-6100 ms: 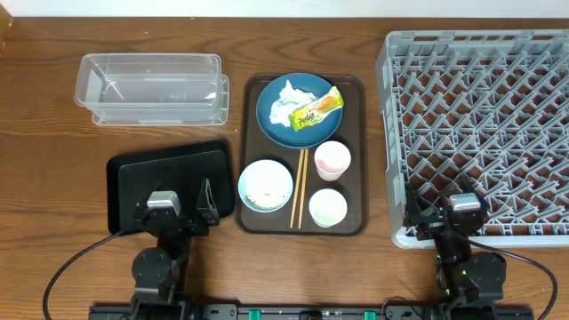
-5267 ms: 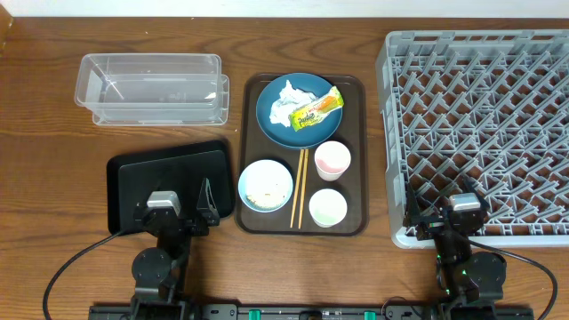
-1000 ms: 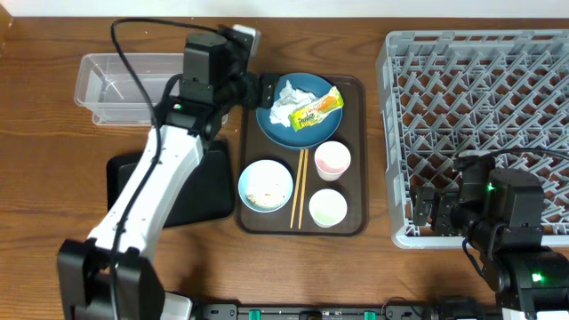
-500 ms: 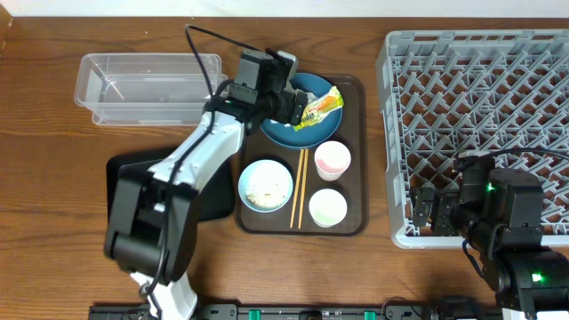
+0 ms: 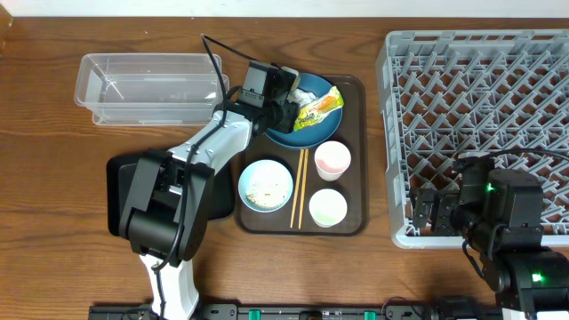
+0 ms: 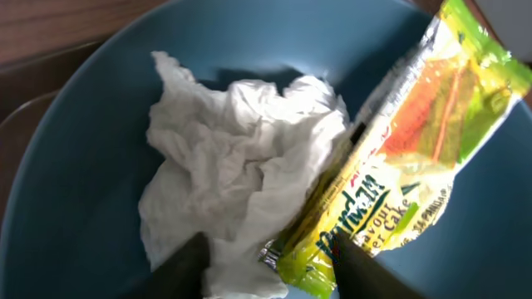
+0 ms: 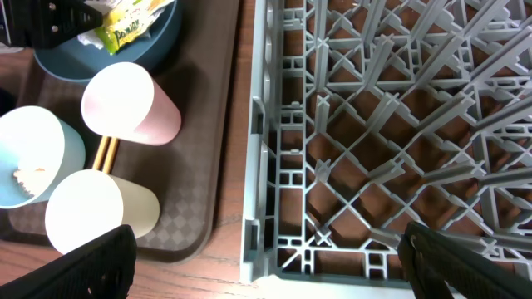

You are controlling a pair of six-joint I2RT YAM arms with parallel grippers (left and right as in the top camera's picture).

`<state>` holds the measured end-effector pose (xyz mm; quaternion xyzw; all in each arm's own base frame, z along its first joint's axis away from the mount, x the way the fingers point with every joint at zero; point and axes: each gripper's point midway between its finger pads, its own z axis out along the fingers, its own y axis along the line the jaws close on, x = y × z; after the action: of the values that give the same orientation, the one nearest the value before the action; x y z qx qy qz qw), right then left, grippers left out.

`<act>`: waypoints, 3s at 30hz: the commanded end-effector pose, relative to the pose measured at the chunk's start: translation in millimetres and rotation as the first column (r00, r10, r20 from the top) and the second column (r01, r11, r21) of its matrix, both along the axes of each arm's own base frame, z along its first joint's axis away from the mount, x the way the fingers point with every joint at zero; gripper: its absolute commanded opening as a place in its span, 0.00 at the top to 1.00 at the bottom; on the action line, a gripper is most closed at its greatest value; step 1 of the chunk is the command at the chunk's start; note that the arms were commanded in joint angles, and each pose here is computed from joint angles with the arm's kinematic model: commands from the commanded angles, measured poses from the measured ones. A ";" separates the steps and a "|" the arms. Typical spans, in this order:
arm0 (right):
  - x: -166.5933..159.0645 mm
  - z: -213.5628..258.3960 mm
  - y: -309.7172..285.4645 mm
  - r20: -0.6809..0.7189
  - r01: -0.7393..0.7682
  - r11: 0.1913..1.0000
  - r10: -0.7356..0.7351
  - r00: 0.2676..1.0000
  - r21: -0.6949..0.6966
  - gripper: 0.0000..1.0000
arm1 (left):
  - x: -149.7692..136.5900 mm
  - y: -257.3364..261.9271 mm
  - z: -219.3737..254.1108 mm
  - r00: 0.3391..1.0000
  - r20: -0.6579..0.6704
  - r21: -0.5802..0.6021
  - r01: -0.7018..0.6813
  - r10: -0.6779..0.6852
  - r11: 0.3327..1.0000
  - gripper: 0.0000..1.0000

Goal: Sort waste into correct bins and load items into the dishwasher rack
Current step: 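Reach the left gripper to the blue plate and grasp the tissue, then carry the tissue left and drop it into the clear bin, then reach the left gripper back to the plate and grasp the yellow wrapper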

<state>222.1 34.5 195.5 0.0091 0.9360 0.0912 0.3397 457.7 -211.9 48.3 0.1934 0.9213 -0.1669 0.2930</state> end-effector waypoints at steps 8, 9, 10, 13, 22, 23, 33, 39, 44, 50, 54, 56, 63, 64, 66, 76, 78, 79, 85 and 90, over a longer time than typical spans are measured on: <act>1.6 8.1 -3.4 0.019 0.018 1.000 -0.017 1.000 -0.004 0.01 | -0.1 7.5 10.1 1.000 0.001 0.024 -0.021 0.021 0.999 0.94; 1.3 7.8 -3.4 0.017 0.018 1.000 -0.018 1.000 -0.003 0.01 | 2.2 11.3 18.3 0.999 0.020 0.029 -0.034 0.034 0.999 0.94; 0.8 7.4 -3.4 0.014 0.018 1.000 -0.018 1.000 -0.003 0.01 | 4.5 15.1 26.7 0.998 0.039 0.032 -0.047 0.046 0.998 0.94; -0.7 6.1 -3.5 0.006 0.018 1.000 -0.018 1.000 -0.004 0.01 | 9.5 26.5 62.8 0.991 0.110 0.018 -0.079 0.077 0.997 0.94; -0.4 6.3 -3.6 0.008 0.018 1.000 -0.018 1.000 -0.005 0.01 | 13.1 62.3 146.1 0.953 0.261 -0.047 -0.148 0.155 0.988 0.94; -0.4 6.3 -3.6 0.008 0.018 1.000 -0.018 1.000 -0.005 0.01 | 13.5 66.1 150.5 0.949 0.269 -0.051 -0.155 0.163 0.987 0.94; -0.3 6.4 -3.7 0.008 0.018 1.000 -0.018 1.000 -0.005 0.01 | 26.0 133.6 188.1 0.885 0.355 -0.081 -0.292 0.301 0.953 0.94; 0.6 6.9 -5.0 0.012 0.023 1.000 -0.023 1.000 -0.011 0.01 | 34.7 194.9 194.7 0.821 0.387 -0.074 -0.426 0.419 0.902 0.92; 1.0 7.1 -5.4 0.015 0.025 1.000 -0.025 1.000 -0.013 0.01 | 36.6 223.6 187.4 0.802 0.374 -0.066 -0.478 0.466 0.876 0.75; 1.2 7.3 -5.4 0.016 0.025 1.000 -0.025 1.000 -0.013 0.01 | 40.0 223.1 179.6 0.811 0.360 -0.070 -0.470 0.462 0.880 0.55; 1.3 7.4 -5.5 0.016 0.025 1.000 -0.025 1.000 -0.013 0.01 | 39.7 185.0 184.3 0.859 0.352 -0.125 -0.350 0.371 0.928 0.53; 1.3 7.4 -5.4 0.016 0.025 1.000 -0.025 1.000 -0.013 0.01 | 36.7 160.7 184.4 0.884 0.342 -0.144 -0.285 0.318 0.948 0.53; 1.2 7.3 -5.4 0.016 0.025 1.000 -0.025 1.000 -0.012 0.01 | 29.4 73.6 151.4 0.947 0.285 -0.136 -0.113 0.148 0.984 0.43; 1.2 7.3 -5.4 0.016 0.025 1.000 -0.025 1.000 -0.012 0.01 | 29.0 64.8 143.5 0.953 0.273 -0.132 -0.098 0.131 0.986 0.43; 1.2 7.3 -5.4 0.016 0.025 1.000 -0.025 1.000 -0.012 0.01 | 28.8 49.4 124.1 0.965 0.243 -0.123 -0.073 0.101 0.990 0.42; 1.2 7.3 -5.4 0.016 0.025 1.000 -0.025 1.000 -0.013 0.01 | 22.8 8.1 20.2 0.997 0.078 -0.061 -0.013 0.018 0.998 0.37; 1.2 7.3 -5.4 0.016 0.025 1.000 -0.025 1.000 -0.013 0.01 | 21.6 7.4 6.9 0.998 0.055 -0.053 -0.012 0.015 0.999 0.37; 1.2 7.3 -5.4 0.016 0.025 1.000 -0.025 1.000 -0.013 0.01 | 20.5 7.0 0.4 0.999 0.042 -0.048 -0.012 0.014 0.999 0.37; 1.2 7.3 -5.4 0.016 0.025 1.000 -0.025 1.000 -0.013 0.01 | 18.0 7.8 -16.0 1.000 0.010 -0.038 -0.013 0.013 0.999 0.37; 1.2 7.3 -5.4 0.016 0.025 1.000 -0.024 1.000 -0.013 0.01 | 14.2 8.8 -20.1 1.000 -0.011 -0.031 -0.013 0.013 0.999 0.43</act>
<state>220.6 31.9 193.7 0.0118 0.9381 0.0841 0.3359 470.7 -203.7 31.5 0.1839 0.9189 -0.1833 0.2969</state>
